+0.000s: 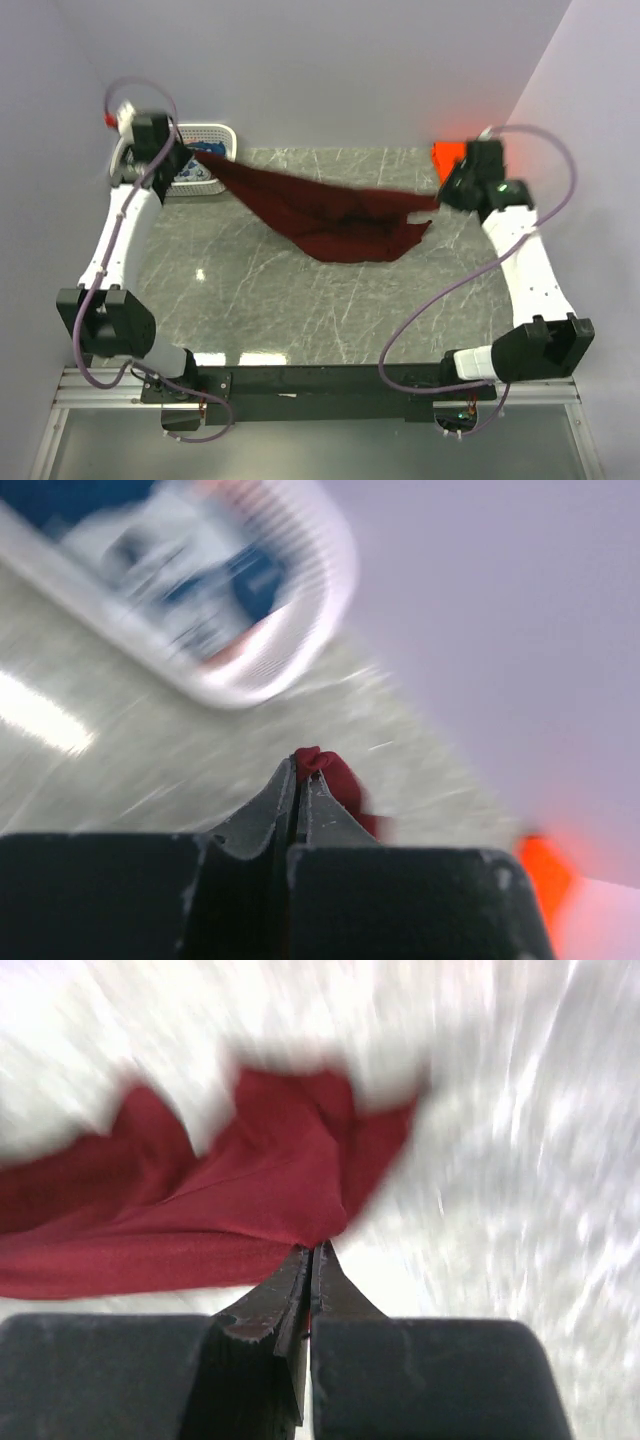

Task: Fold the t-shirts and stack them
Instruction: Flatten the tshirt out

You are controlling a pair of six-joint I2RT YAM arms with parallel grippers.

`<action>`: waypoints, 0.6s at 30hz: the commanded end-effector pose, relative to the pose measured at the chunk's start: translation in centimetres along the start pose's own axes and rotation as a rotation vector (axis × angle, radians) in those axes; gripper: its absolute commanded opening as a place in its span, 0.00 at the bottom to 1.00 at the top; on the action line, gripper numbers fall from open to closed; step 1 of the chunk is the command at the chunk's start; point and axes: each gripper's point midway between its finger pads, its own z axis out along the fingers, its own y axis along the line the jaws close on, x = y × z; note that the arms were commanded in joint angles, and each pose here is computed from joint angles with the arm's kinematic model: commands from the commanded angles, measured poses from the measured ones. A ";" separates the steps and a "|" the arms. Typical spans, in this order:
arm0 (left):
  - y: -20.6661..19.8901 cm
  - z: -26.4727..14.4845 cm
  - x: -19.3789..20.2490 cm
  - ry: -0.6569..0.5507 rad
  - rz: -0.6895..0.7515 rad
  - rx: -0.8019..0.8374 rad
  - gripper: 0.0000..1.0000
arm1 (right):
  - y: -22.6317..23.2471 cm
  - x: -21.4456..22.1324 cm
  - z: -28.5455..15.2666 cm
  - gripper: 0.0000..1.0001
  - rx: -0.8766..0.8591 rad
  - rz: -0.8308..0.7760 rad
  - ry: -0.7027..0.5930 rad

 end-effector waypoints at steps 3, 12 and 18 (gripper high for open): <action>-10.3 -8.0 -11.1 -0.168 -0.015 0.235 0.01 | 0.5 -13.1 -10.5 0.00 -0.003 0.017 -0.322; -12.7 -26.0 -19.0 -0.492 -0.135 0.571 0.01 | 1.1 -18.2 -25.0 0.00 -0.081 -0.071 -0.701; -9.5 -35.9 -20.5 -0.642 -0.118 0.635 0.01 | -1.3 -15.5 -34.8 0.00 -0.095 -0.108 -0.965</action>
